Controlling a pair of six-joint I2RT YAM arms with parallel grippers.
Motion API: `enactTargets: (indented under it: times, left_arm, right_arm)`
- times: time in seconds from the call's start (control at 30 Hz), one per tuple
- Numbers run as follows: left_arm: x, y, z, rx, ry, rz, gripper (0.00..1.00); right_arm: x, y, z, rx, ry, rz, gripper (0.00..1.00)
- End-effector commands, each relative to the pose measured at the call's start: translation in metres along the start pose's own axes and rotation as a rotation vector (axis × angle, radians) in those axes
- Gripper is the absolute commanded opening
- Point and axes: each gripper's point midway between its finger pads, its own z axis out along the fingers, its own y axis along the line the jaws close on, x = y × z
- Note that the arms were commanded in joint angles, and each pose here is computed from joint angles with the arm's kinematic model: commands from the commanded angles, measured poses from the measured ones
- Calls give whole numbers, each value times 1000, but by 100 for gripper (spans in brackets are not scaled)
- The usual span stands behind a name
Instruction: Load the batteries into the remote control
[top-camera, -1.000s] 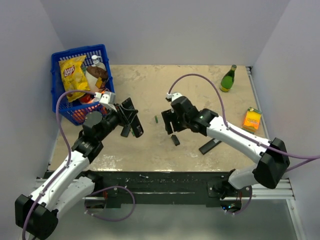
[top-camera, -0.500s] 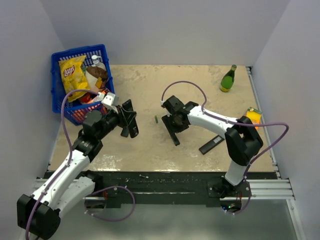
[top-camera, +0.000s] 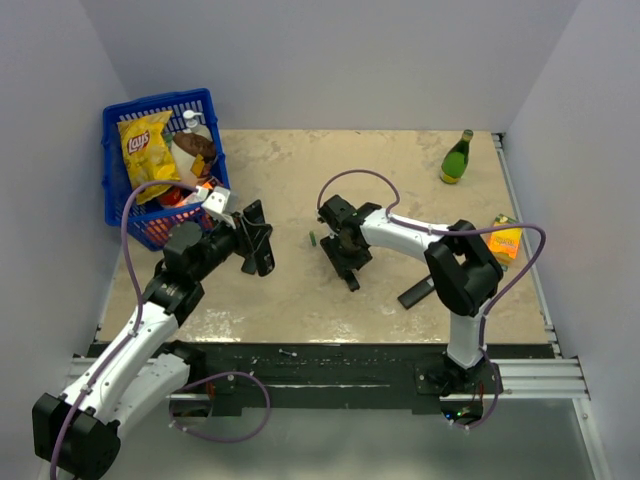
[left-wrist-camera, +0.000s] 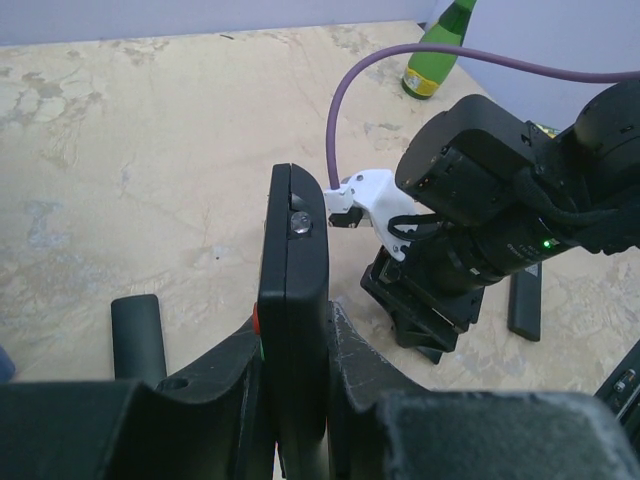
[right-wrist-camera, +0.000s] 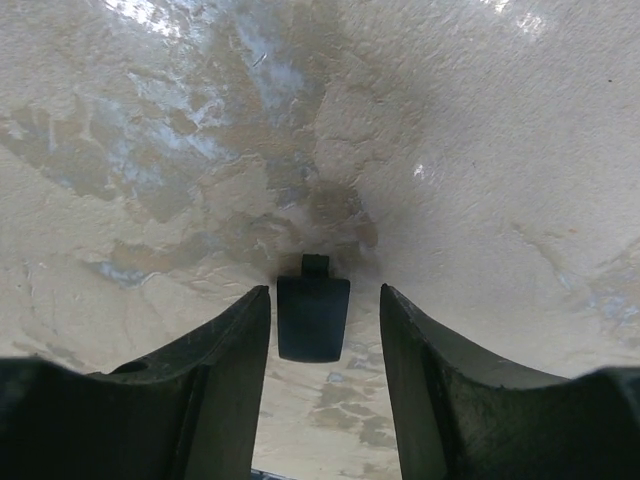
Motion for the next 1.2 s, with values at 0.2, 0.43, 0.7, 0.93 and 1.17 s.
enactTargets:
  times: [0.2,0.43,0.7,0.93,1.17]
  left_arm:
    - [-20,-3,-1,12,-60,40,0]
    - [-19,-2,0,7,-57,38,0]
    - [-19,-2,0,8,-55,35,0]
    - [-16,2,-1,-20,-55,-4,0]
    - [-18,9,-3,-71,-90,-87,0]
  right_arm:
    - [-4,4,6,-23,3,-11,46]
    - [-5,7,11,-18,7,-7,45]
    - [-3,13,13,2,21,-35,39]
    - [-17,26,-8,-20,-65,-49,17]
    - [-51,61,-70,-78,-318,-65,8]
